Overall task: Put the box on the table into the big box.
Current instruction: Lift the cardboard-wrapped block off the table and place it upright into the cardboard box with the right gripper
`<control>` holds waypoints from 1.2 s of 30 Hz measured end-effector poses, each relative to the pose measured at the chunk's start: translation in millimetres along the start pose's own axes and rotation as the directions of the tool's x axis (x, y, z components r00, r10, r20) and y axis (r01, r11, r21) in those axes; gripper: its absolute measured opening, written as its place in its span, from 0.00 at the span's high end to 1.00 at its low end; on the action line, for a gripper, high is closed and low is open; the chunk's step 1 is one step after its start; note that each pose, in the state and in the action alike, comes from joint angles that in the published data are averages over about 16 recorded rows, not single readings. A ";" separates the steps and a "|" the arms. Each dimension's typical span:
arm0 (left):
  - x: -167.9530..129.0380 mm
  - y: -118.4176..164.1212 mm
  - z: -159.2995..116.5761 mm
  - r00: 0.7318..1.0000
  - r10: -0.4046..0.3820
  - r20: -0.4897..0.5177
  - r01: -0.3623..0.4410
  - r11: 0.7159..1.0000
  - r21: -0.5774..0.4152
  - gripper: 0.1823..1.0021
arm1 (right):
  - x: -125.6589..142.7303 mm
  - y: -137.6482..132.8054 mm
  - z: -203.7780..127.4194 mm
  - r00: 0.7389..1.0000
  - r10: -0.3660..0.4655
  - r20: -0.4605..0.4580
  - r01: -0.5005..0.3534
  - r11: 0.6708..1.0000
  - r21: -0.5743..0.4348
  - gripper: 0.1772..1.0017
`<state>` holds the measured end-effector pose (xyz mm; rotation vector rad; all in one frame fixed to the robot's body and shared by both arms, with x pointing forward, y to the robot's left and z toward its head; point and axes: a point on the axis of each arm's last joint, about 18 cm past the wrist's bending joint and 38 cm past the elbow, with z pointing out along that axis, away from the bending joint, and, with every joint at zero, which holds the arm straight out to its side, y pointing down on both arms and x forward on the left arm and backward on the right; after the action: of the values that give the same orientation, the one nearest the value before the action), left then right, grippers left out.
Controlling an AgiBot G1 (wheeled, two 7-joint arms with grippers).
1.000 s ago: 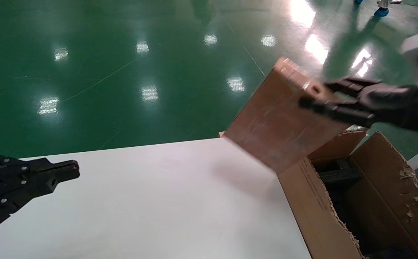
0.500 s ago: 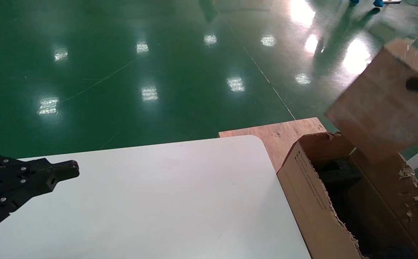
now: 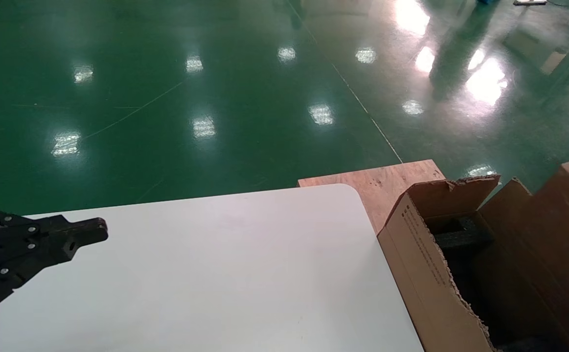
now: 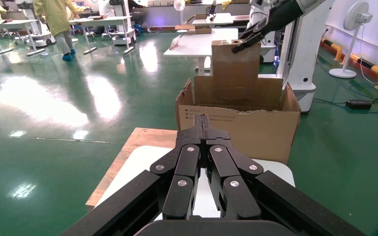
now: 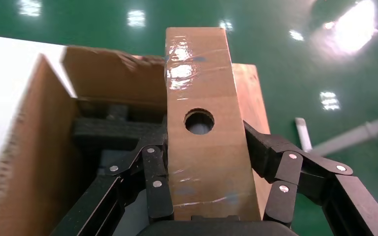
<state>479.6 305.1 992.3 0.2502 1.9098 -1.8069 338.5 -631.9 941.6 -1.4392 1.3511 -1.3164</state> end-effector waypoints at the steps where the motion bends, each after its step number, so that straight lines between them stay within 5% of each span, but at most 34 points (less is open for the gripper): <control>1: 0.0 0.0 0.0 1.000 0.000 0.000 0.000 1.000 0.000 0.99 | 1.8 4.9 -0.3 1.000 0.007 -0.014 -0.007 1.000 0.000 0.65; 13: 0.0 0.0 0.0 1.000 0.000 0.000 0.000 1.000 0.000 0.99 | 9.3 39.3 -0.3 0.993 0.041 -0.107 -0.031 0.995 0.091 0.65; 36: 0.0 0.0 0.0 1.000 0.000 0.000 0.000 1.000 0.000 0.99 | -16.3 80.6 19.6 0.995 0.082 -0.062 -0.072 0.986 0.153 0.65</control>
<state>479.6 305.1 992.3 0.2502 1.9098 -1.8069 342.2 -631.3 857.1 -1.2384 1.3078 -1.3973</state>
